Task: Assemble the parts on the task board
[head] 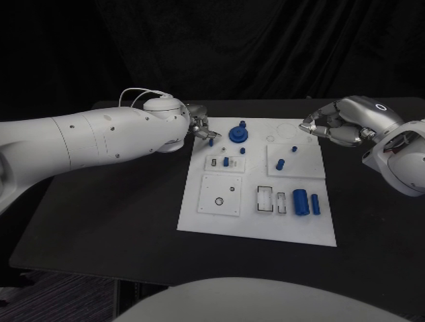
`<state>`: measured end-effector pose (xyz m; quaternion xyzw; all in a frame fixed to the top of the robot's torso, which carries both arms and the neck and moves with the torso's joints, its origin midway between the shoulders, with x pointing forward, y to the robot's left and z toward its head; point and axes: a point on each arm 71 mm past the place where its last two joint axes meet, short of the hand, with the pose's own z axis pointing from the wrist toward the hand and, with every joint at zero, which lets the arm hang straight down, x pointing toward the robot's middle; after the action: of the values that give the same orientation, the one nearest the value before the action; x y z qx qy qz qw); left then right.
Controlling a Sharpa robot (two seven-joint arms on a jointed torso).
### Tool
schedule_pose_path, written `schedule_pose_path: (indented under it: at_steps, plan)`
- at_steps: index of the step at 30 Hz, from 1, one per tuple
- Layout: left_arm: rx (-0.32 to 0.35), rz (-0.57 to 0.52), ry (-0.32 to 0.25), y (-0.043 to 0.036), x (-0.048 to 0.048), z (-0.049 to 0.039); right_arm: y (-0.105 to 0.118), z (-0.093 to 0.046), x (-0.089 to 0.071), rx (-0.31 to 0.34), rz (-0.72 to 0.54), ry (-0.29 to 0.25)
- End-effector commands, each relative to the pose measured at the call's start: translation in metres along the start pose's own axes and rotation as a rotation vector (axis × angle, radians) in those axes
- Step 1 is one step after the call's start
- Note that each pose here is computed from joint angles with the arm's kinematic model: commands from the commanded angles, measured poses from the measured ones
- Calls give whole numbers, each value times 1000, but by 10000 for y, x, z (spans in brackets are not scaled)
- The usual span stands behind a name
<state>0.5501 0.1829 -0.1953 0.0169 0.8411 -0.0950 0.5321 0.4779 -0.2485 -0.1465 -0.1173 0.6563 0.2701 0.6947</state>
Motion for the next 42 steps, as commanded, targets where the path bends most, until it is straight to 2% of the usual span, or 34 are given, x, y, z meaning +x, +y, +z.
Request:
schedule_pose_path:
  at_steps: [1,42]
  plan:
    - [9,14,18,-12,24,6,0,-5,-2,3,-3,-10]
    - [19,28,58,-47,99,41,-5,0,1,4,-4,-7]
